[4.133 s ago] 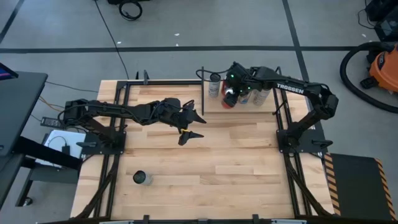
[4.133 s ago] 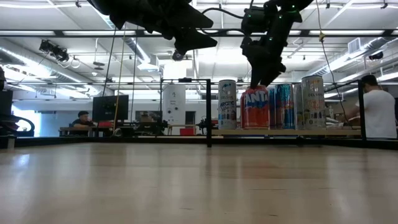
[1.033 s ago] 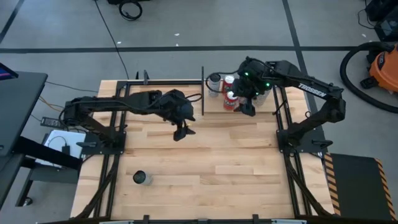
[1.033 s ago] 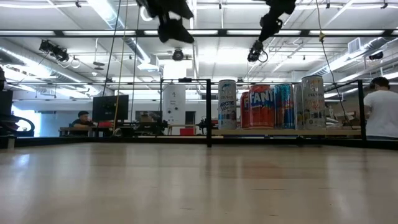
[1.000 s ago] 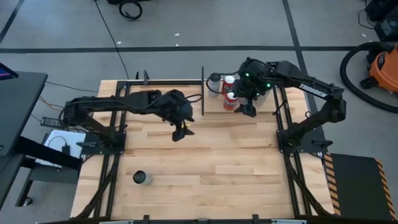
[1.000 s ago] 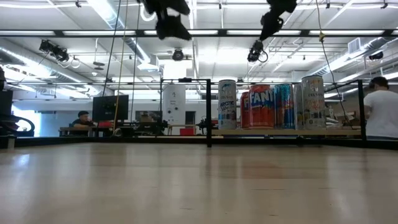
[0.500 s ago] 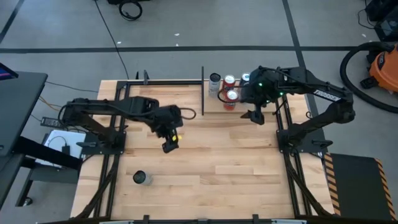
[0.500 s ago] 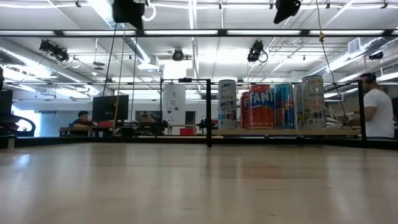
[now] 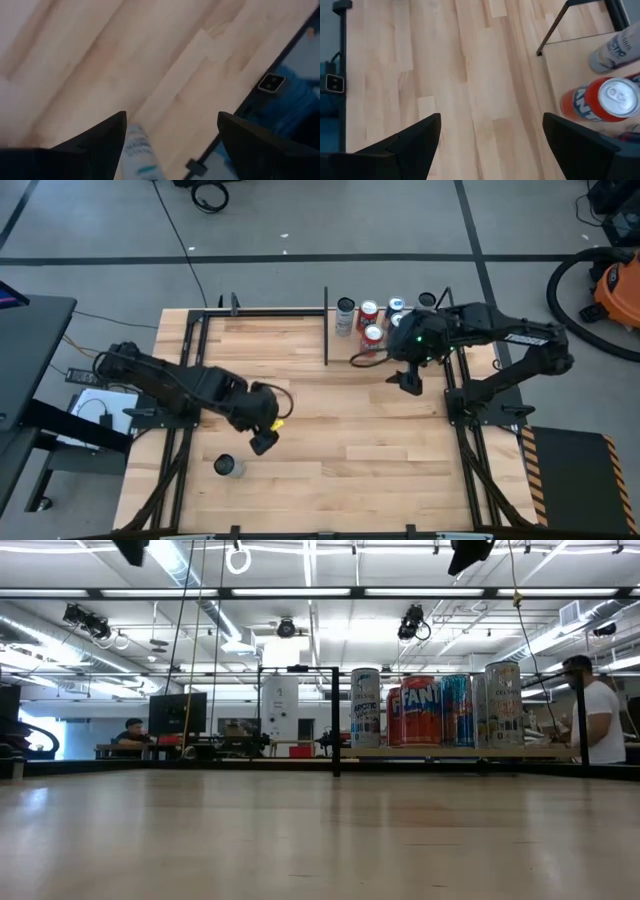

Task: Place canned beverage on shelf
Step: Put the white blue soda can on the shelf aligned with the other white blue soda can

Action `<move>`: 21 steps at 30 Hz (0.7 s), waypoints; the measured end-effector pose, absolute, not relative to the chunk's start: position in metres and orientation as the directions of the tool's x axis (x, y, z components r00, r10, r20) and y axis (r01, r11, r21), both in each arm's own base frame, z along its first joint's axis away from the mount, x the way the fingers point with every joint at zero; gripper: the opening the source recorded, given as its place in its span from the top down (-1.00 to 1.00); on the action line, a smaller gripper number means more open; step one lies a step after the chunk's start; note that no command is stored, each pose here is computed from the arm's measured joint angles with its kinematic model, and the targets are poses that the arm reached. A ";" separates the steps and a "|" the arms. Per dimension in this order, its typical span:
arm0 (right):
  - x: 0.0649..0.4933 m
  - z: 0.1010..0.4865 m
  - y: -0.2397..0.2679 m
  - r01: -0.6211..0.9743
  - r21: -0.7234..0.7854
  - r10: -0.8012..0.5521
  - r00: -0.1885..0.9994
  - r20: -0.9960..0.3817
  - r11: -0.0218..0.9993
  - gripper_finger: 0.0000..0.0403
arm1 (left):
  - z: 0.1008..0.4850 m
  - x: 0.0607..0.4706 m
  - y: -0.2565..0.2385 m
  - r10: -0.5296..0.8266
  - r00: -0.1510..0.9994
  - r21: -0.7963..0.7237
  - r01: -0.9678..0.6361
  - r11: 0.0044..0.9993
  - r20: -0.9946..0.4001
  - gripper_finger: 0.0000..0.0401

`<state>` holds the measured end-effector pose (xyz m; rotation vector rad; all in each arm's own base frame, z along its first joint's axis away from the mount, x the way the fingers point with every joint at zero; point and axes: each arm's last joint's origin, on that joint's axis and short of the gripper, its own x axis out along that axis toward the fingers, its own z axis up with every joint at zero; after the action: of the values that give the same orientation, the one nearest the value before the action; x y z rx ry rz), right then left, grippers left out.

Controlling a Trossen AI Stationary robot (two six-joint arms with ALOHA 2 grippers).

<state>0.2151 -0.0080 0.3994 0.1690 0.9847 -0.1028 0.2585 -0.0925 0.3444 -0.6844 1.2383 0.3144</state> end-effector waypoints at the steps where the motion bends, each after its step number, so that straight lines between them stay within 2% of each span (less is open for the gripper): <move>1: 0.216 0.397 -0.007 0.176 0.089 -0.022 0.546 -0.837 0.980 -0.78 | 0.344 0.257 -0.097 -0.139 0.315 -0.310 -0.596 0.741 -0.939 -0.56; 6: 0.222 0.381 0.000 0.236 0.047 -0.088 0.530 -0.844 0.971 -0.78 | 0.344 0.248 -0.118 -0.150 0.310 -0.326 -0.658 0.679 -0.939 -0.56; 10: 0.225 0.369 0.006 0.220 0.035 -0.085 0.510 -0.856 0.975 -0.78 | 0.344 0.241 -0.131 -0.118 0.318 -0.319 -0.711 0.627 -0.941 -0.56; 21: 0.225 0.366 0.016 0.140 0.012 -0.061 0.508 -0.859 0.990 -0.78 | 0.340 0.213 -0.152 -0.052 0.214 -0.214 -0.866 0.451 -0.975 -0.56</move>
<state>0.2251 0.0165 0.3656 0.0835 1.0316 -0.1214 0.2126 -0.1515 0.3402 -0.9562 1.2346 0.7045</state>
